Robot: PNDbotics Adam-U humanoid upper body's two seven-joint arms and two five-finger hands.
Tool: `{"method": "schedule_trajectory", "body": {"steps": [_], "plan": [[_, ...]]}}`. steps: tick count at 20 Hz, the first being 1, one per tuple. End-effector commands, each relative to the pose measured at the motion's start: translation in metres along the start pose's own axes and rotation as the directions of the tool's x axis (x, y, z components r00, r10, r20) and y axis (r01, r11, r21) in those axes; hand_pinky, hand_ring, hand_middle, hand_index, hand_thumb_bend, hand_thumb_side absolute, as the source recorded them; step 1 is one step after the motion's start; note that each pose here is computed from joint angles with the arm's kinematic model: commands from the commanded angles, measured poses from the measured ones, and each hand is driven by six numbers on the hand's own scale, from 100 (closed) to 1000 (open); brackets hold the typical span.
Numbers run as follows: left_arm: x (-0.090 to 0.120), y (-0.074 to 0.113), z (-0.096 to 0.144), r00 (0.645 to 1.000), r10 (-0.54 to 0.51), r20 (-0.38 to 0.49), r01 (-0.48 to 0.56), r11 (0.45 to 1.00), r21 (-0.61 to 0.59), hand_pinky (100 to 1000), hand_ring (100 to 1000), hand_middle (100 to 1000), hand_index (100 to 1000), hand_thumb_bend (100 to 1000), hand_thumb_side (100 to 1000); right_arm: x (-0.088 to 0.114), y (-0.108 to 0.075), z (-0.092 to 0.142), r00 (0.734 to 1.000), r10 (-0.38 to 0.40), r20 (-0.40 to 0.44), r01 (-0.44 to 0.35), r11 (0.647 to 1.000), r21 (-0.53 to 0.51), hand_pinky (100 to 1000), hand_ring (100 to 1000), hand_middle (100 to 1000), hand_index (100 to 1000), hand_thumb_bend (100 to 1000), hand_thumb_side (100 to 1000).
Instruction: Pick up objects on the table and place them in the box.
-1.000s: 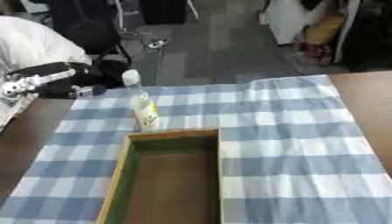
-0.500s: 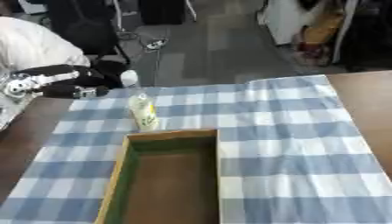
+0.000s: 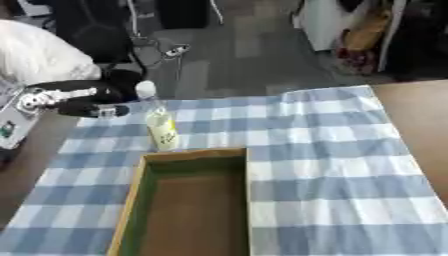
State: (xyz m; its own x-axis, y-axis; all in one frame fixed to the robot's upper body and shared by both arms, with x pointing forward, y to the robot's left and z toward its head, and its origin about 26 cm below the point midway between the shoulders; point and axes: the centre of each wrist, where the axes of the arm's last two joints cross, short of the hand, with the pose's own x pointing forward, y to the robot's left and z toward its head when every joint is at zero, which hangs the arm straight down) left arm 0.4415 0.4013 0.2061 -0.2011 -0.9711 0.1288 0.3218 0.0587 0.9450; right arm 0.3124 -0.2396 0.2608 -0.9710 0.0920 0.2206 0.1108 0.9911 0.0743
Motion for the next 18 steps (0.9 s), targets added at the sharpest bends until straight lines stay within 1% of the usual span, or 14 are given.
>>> {"method": "schedule_trajectory", "body": {"steps": [1, 6, 14, 18], "plan": [[0.001, 0.014, 0.003, 0.999, -0.034, 0.001, 0.034, 0.999, 0.026, 943, 926, 983, 980, 1000, 979, 0.005, 0.002, -0.009, 0.999, -0.013, 0.035, 0.013, 1.000, 0.008, 401, 495, 560, 642, 100, 846], [0.004, 0.011, -0.002, 0.999, -0.042, 0.008, 0.042, 0.999, 0.024, 946, 933, 986, 982, 1000, 973, 0.006, 0.003, -0.010, 0.999, -0.019, 0.039, 0.019, 1.000, 0.006, 402, 495, 560, 642, 100, 846], [0.006, 0.007, -0.009, 0.998, -0.062, -0.004, 0.062, 0.998, 0.006, 950, 940, 992, 988, 1000, 966, 0.006, 0.004, -0.011, 0.999, -0.026, 0.042, 0.026, 1.000, 0.004, 402, 495, 560, 642, 100, 846], [0.006, 0.004, -0.012, 0.998, -0.065, -0.006, 0.065, 0.998, 0.001, 950, 942, 994, 991, 1000, 949, 0.006, 0.005, -0.012, 0.999, -0.031, 0.045, 0.031, 1.000, 0.002, 403, 495, 560, 642, 100, 846]]}}
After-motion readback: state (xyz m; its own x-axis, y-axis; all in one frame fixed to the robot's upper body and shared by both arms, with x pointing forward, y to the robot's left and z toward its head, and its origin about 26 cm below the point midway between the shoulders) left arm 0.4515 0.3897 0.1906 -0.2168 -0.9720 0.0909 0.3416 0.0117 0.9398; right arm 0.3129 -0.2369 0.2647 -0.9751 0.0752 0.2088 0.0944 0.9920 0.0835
